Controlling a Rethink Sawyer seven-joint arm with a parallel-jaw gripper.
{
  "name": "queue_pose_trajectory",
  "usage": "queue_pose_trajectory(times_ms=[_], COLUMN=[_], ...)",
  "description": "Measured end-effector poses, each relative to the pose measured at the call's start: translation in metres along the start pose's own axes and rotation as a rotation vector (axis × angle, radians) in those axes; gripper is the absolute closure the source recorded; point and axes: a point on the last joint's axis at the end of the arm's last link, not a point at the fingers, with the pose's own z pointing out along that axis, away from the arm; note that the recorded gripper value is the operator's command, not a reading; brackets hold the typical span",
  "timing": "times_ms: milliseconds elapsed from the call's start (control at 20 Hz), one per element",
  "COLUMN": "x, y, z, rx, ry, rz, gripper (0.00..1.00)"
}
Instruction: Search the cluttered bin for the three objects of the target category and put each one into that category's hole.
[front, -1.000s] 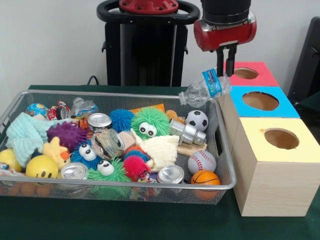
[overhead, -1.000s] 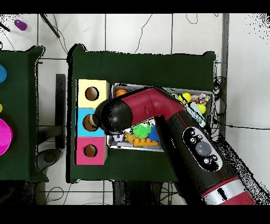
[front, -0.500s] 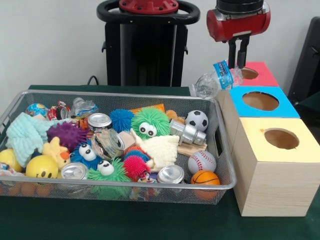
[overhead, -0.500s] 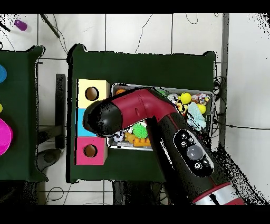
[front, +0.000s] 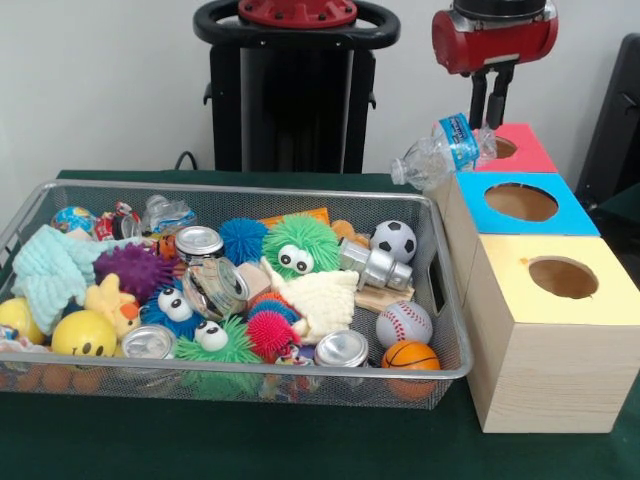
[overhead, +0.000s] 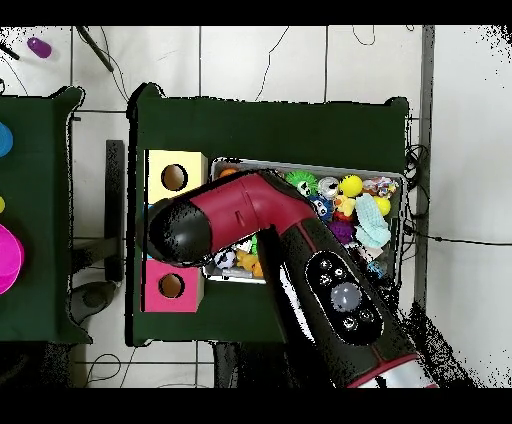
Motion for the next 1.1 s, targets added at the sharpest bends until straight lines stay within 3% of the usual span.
queue_pose_trajectory(times_ms=[400, 1100], x=[0.009, 0.037], y=[0.01, 0.034], z=[0.0, 0.017], rx=[0.035, 0.082], ry=[0.015, 0.086], rz=[-0.005, -0.013], gripper=[1.0, 1.0])
